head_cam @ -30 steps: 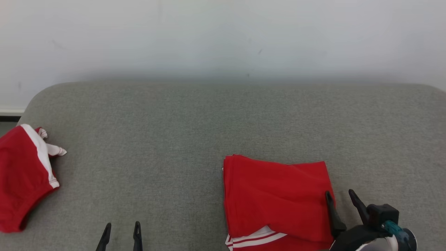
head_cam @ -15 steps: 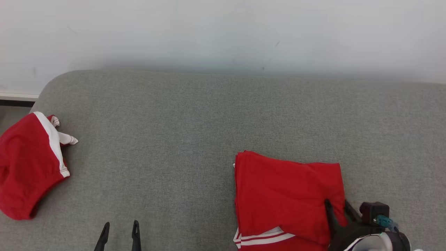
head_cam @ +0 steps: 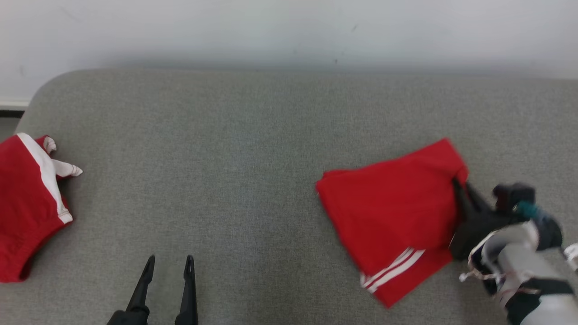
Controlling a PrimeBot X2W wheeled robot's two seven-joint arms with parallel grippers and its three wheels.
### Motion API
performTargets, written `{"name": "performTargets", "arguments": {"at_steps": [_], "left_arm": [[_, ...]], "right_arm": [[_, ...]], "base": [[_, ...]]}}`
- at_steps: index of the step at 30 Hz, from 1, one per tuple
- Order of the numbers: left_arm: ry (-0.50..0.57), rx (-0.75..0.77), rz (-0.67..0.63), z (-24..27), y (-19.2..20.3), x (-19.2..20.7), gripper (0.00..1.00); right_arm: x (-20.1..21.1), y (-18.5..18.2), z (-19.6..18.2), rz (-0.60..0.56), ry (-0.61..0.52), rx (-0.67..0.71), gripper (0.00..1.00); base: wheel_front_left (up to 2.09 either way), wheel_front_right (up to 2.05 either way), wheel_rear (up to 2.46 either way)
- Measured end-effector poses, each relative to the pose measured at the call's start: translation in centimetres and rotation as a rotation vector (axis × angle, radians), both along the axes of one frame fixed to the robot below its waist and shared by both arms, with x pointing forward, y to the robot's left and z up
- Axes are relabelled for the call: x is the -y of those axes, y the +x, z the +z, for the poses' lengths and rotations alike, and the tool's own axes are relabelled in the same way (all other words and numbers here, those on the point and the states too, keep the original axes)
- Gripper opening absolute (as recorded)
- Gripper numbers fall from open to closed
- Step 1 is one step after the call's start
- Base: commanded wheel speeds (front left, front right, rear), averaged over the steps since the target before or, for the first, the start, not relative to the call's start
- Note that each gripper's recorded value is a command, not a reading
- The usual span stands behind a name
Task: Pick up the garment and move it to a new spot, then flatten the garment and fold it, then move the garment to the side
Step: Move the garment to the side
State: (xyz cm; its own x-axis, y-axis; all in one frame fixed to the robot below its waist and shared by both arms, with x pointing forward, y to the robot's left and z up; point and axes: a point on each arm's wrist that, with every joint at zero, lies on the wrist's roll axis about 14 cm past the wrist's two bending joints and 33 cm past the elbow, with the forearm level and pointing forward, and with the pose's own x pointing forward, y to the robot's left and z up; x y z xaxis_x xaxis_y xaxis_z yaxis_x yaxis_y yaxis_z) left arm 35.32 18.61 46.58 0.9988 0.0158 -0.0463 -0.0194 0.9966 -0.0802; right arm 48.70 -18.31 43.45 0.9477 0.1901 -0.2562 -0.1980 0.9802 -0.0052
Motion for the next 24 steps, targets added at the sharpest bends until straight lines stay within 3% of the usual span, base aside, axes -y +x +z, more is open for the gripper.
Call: {"name": "performTargets", "arguments": {"at_steps": [5,13,24], "left_arm": [[-0.002,0.028,-0.050,0.6,2.4,1.5,1.00],[0.008,0.064,-0.134,0.8,6.6,3.8,1.00],[0.008,0.062,-0.224,-1.7,10.7,6.4,1.00]], "right_arm": [[3.0,4.6,3.3,-0.028,-0.061,0.089,0.00],[8.4,8.9,4.6,-0.084,-0.179,0.119,0.00],[19.0,10.6,5.0,-0.209,-0.404,0.072,0.00]], "base": [[0.00,0.00,0.00],[0.00,0.00,0.00],[0.00,0.00,0.00]]}}
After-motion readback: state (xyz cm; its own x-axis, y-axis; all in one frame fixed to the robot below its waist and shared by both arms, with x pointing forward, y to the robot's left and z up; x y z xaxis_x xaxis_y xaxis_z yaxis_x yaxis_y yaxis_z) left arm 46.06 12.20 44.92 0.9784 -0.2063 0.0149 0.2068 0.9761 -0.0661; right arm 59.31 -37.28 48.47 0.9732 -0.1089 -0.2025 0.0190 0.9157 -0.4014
